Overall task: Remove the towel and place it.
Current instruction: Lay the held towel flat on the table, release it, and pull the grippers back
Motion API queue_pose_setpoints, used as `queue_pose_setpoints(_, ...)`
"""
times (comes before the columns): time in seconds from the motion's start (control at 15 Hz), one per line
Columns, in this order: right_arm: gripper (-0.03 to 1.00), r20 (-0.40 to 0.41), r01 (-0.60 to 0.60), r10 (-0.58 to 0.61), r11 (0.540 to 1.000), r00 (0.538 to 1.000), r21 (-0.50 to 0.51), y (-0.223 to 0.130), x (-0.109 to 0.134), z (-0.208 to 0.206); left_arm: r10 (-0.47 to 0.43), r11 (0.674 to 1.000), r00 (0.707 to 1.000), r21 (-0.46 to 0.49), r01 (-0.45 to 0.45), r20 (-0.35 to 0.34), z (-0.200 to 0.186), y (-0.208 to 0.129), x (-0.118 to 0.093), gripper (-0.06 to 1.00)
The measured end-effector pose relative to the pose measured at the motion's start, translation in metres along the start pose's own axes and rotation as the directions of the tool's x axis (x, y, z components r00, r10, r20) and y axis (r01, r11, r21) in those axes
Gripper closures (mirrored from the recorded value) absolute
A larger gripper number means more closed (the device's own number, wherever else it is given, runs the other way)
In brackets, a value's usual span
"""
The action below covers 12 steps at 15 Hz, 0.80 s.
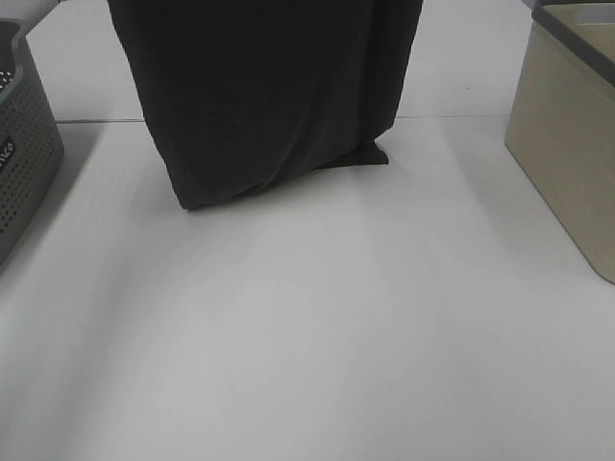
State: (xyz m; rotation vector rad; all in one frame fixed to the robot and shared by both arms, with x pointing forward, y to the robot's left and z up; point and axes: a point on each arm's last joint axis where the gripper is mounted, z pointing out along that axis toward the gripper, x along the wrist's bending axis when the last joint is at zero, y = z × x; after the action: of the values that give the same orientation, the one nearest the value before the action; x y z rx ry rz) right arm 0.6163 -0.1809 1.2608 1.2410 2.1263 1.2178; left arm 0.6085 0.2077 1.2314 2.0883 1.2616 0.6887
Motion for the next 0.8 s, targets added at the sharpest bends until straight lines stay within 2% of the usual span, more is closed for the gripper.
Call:
queue_pose_setpoints(0.27, 0.95, -0.053, -0.06, 0.067, 0.99, 0.996, 0.126, -0.037, 0.016, -0.023, -0.046, 0.995, 0.998, 0.086, 0.042, 0.049, -0.021, -0.037, -0.013, 0.94)
queue_pose_setpoints(0.53, 0.95, -0.083, -0.095, 0.113, 0.976, 0.99, 0.197, -0.077, 0.036, -0.058, -0.091, 0.991, 0.989, 0.109, 0.078, 0.116, -0.055, -0.075, -0.031, 0.94)
queue_pose_setpoints(0.6, 0.95, -0.1, -0.122, 0.148, 0.966, 0.984, 0.226, -0.1, 0.047, -0.075, -0.116, 0.985, 0.981, 0.142, 0.095, 0.152, -0.064, -0.099, -0.041, 0.94)
queue_pose_setpoints(0.8, 0.95, -0.105, -0.162, 0.197, 0.948, 0.975, 0.275, -0.14, 0.061, -0.095, -0.172, 0.97, 0.96, 0.21, 0.125, 0.22, -0.067, -0.136, -0.056, 0.94)
